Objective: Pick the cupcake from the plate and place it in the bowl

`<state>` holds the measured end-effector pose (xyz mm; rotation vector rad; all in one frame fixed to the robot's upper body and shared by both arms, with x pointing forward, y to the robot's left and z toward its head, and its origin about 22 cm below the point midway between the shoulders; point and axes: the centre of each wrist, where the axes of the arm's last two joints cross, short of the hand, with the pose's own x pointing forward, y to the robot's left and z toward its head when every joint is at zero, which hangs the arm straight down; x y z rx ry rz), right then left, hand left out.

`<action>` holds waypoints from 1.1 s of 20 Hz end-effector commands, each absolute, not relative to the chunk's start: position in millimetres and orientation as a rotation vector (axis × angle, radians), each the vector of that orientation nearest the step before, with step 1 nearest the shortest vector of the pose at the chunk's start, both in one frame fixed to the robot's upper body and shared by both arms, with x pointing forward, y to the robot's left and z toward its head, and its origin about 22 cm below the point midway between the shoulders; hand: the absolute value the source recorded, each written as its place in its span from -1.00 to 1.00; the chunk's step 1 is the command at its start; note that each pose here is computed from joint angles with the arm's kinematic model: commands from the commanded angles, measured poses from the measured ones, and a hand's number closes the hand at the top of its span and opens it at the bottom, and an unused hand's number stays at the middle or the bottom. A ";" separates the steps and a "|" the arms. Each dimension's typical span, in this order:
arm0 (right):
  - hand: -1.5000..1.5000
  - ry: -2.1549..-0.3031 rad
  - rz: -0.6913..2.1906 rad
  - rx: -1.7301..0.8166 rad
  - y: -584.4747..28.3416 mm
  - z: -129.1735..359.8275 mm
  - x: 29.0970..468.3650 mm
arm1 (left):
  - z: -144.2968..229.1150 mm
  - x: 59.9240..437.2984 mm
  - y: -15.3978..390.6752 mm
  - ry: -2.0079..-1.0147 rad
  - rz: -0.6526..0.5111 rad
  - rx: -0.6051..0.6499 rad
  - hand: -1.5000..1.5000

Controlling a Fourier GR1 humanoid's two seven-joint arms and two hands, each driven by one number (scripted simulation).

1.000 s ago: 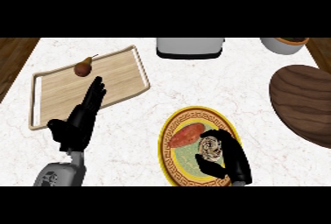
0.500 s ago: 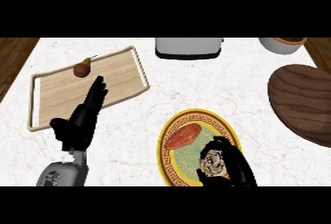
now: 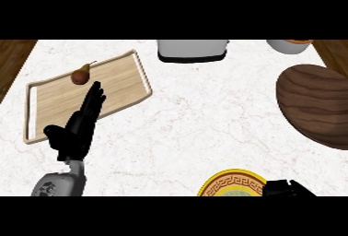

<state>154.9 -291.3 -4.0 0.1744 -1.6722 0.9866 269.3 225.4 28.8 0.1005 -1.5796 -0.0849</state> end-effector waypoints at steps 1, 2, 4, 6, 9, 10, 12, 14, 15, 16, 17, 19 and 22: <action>1.00 -1.868 0.986 0.280 -344.5 40.0 141.9 | 22.4 262.7 233.3 -1.572 -0.066 0.136 0.00; 1.00 -1.935 0.990 0.253 -355.7 43.0 140.0 | 36.1 271.7 233.4 -1.568 -0.048 0.095 0.00; 1.00 -2.022 0.965 0.204 -372.5 71.4 138.5 | 20.7 267.7 240.5 -1.568 -0.061 0.127 0.00; 1.00 -2.059 0.976 0.178 -383.5 96.8 127.1 | 25.8 261.0 233.9 -1.565 -0.084 0.095 0.00; 1.00 -2.091 0.939 0.046 -405.1 123.2 113.8 | 21.1 263.0 236.3 -1.591 -0.080 0.106 0.00; 1.00 -2.083 0.961 0.041 -409.0 141.4 118.3 | 32.4 270.1 231.7 -1.587 -0.089 0.098 0.00; 1.00 -2.060 0.938 -0.062 -411.7 151.4 104.9 | 28.5 263.1 226.3 -1.579 -0.092 0.085 0.00; 1.00 -2.043 0.937 -0.113 -422.8 175.9 107.4 | 28.1 270.4 241.1 -1.581 -0.088 0.106 0.00; 1.00 -2.045 0.927 -0.117 -409.2 187.6 114.8 | 12.1 270.4 214.4 -1.588 -0.090 0.083 0.00; 1.00 -2.035 0.934 -0.118 -410.4 196.0 105.5 | 22.7 262.9 220.3 -1.597 -0.089 0.096 0.00; 1.00 -2.040 0.908 -0.123 -412.8 206.1 110.1 | 37.5 276.6 222.0 -1.583 -0.100 0.077 0.00; 1.00 -2.036 0.844 -0.169 -416.3 206.4 115.4 | 38.5 277.4 209.7 -1.590 -0.119 0.083 0.00; 1.00 -2.020 0.801 -0.210 -410.5 237.6 127.4 | 24.8 247.7 205.5 -1.587 -0.112 0.056 0.00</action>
